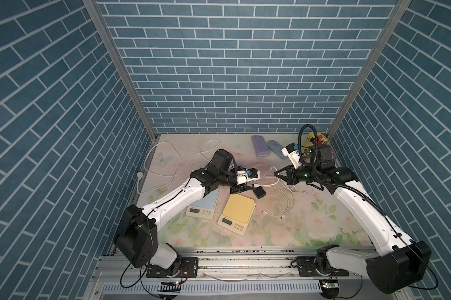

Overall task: Charge the electronic scale
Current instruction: Pick up the charging cable from the center of the board.

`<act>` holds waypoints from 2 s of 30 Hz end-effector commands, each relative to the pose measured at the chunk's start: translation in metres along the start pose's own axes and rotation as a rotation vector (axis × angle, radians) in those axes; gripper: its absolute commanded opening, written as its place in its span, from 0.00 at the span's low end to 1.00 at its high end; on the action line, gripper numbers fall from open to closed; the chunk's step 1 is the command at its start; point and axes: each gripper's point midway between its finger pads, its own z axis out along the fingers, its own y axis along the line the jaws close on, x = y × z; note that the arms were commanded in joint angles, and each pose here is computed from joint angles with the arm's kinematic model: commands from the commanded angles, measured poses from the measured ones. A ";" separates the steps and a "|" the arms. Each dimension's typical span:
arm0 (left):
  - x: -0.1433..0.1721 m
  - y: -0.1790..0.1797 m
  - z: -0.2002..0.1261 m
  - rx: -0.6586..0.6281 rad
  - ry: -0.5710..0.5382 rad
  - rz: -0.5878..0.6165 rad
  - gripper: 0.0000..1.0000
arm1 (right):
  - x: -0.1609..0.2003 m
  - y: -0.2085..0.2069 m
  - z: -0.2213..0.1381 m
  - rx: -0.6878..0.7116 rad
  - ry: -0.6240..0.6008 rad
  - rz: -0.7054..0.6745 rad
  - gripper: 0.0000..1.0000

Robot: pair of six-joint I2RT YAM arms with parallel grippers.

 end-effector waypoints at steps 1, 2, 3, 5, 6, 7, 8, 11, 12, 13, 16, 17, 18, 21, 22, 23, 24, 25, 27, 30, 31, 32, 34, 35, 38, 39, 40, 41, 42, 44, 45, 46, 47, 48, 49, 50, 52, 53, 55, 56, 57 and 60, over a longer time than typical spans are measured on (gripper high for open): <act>0.004 -0.010 0.002 0.042 0.009 -0.012 0.46 | -0.009 0.004 -0.003 -0.013 -0.019 -0.066 0.00; 0.004 -0.010 0.002 0.045 0.009 -0.015 0.45 | -0.010 0.004 -0.003 -0.009 -0.021 -0.066 0.00; 0.004 -0.011 0.002 0.049 0.009 -0.016 0.44 | -0.010 0.003 -0.004 -0.007 -0.023 -0.066 0.00; 0.004 -0.012 0.003 0.057 0.008 -0.018 0.45 | -0.012 0.003 -0.004 -0.006 -0.026 -0.070 0.00; 0.005 -0.013 0.003 0.061 0.007 -0.018 0.45 | -0.012 0.003 -0.003 -0.005 -0.026 -0.069 0.00; 0.004 -0.013 0.003 0.062 0.005 -0.019 0.45 | -0.012 0.003 -0.004 -0.006 -0.027 -0.069 0.00; 0.004 -0.013 0.005 0.067 0.004 -0.019 0.45 | -0.013 0.003 -0.004 -0.006 -0.030 -0.072 0.00; 0.004 -0.015 0.007 0.083 -0.001 -0.025 0.43 | -0.013 0.002 -0.003 -0.006 -0.030 -0.071 0.00; 0.004 -0.015 0.008 0.088 -0.002 -0.027 0.42 | -0.013 0.003 -0.003 -0.007 -0.031 -0.073 0.00; 0.004 -0.015 0.009 0.090 -0.001 -0.029 0.42 | -0.014 0.003 -0.003 -0.008 -0.032 -0.073 0.00; 0.004 -0.014 0.011 0.092 -0.002 -0.029 0.39 | -0.015 0.004 -0.003 -0.016 -0.036 -0.074 0.00; 0.004 -0.013 0.011 0.094 -0.005 -0.029 0.38 | -0.015 0.004 -0.002 -0.018 -0.037 -0.074 0.00; 0.003 -0.013 0.012 0.095 -0.006 -0.028 0.37 | -0.015 0.004 -0.002 -0.020 -0.039 -0.076 0.00; 0.002 -0.012 0.013 0.103 -0.012 -0.033 0.33 | -0.016 0.004 -0.002 -0.022 -0.039 -0.075 0.00; 0.001 -0.012 0.013 0.104 -0.015 -0.031 0.33 | -0.016 0.004 -0.002 -0.026 -0.040 -0.077 0.00; 0.001 -0.012 0.014 0.105 -0.016 -0.033 0.33 | -0.016 0.004 -0.001 -0.027 -0.040 -0.074 0.00; 0.001 -0.011 0.014 0.102 -0.018 -0.033 0.33 | -0.016 0.004 -0.001 -0.030 -0.040 -0.073 0.00; 0.000 -0.011 0.013 0.101 -0.020 -0.033 0.33 | -0.016 0.004 -0.001 -0.032 -0.039 -0.072 0.00; -0.002 -0.012 0.013 0.105 -0.025 -0.032 0.27 | -0.016 0.003 0.001 -0.033 -0.037 -0.069 0.00; 0.000 -0.012 0.013 0.105 -0.021 -0.037 0.04 | -0.017 0.001 0.002 -0.026 -0.037 -0.059 0.00; 0.001 -0.013 0.013 0.104 -0.015 -0.040 0.00 | -0.018 -0.001 0.003 -0.020 -0.039 -0.052 0.00; 0.002 -0.012 0.013 0.099 -0.012 -0.042 0.00 | -0.019 -0.001 0.002 -0.013 -0.045 -0.049 0.00; 0.004 -0.011 0.013 0.088 -0.002 -0.048 0.00 | -0.022 -0.005 0.002 0.009 -0.060 -0.037 0.00; 0.005 -0.009 0.013 0.079 0.007 -0.053 0.00 | -0.024 -0.009 0.001 0.033 -0.071 -0.025 0.00; 0.006 -0.002 0.012 0.045 0.028 -0.062 0.00 | -0.030 -0.016 0.000 0.075 -0.102 0.022 0.06; 0.007 0.001 0.011 0.029 0.038 -0.066 0.00 | -0.032 -0.021 -0.001 0.104 -0.112 0.060 0.21; 0.008 0.005 0.011 0.001 0.054 -0.068 0.00 | -0.033 -0.029 -0.003 0.149 -0.126 0.108 0.38; 0.009 0.011 0.010 -0.038 0.070 -0.069 0.00 | -0.033 -0.038 -0.006 0.201 -0.141 0.173 0.50; 0.012 0.017 0.009 -0.083 0.093 -0.069 0.00 | -0.032 -0.046 -0.009 0.247 -0.153 0.237 0.56; 0.020 0.033 0.006 -0.199 0.159 -0.056 0.00 | -0.025 -0.057 -0.011 0.300 -0.180 0.381 0.64; 0.023 0.039 0.005 -0.244 0.187 -0.052 0.00 | -0.021 -0.057 -0.008 0.289 -0.189 0.436 0.66; 0.027 0.046 0.004 -0.299 0.223 -0.046 0.00 | -0.017 -0.057 -0.004 0.275 -0.201 0.500 0.67; 0.029 0.053 0.003 -0.356 0.255 -0.043 0.00 | -0.014 -0.054 0.002 0.253 -0.210 0.543 0.67; 0.031 0.058 0.002 -0.396 0.279 -0.043 0.00 | -0.013 -0.050 0.008 0.228 -0.216 0.566 0.67; 0.033 0.062 0.001 -0.434 0.302 -0.039 0.00 | -0.011 -0.042 0.016 0.203 -0.211 0.574 0.68; 0.032 0.067 0.000 -0.475 0.319 -0.037 0.00 | -0.010 -0.034 0.024 0.191 -0.199 0.575 0.68; 0.033 0.071 0.000 -0.524 0.342 -0.026 0.00 | -0.010 -0.022 0.040 0.173 -0.172 0.584 0.68; 0.031 0.073 -0.001 -0.546 0.348 -0.019 0.00 | -0.011 -0.017 0.049 0.149 -0.160 0.594 0.67; 0.030 0.074 -0.002 -0.573 0.360 -0.008 0.00 | -0.012 -0.014 0.063 0.110 -0.149 0.634 0.67; 0.029 0.073 -0.002 -0.578 0.361 -0.004 0.00 | -0.013 -0.014 0.070 0.093 -0.148 0.652 0.65; 0.028 0.073 -0.002 -0.580 0.361 -0.004 0.00 | -0.016 -0.014 0.073 0.077 -0.154 0.661 0.64; 0.028 0.068 -0.002 -0.574 0.360 -0.004 0.00 | -0.026 -0.014 0.082 0.052 -0.171 0.677 0.63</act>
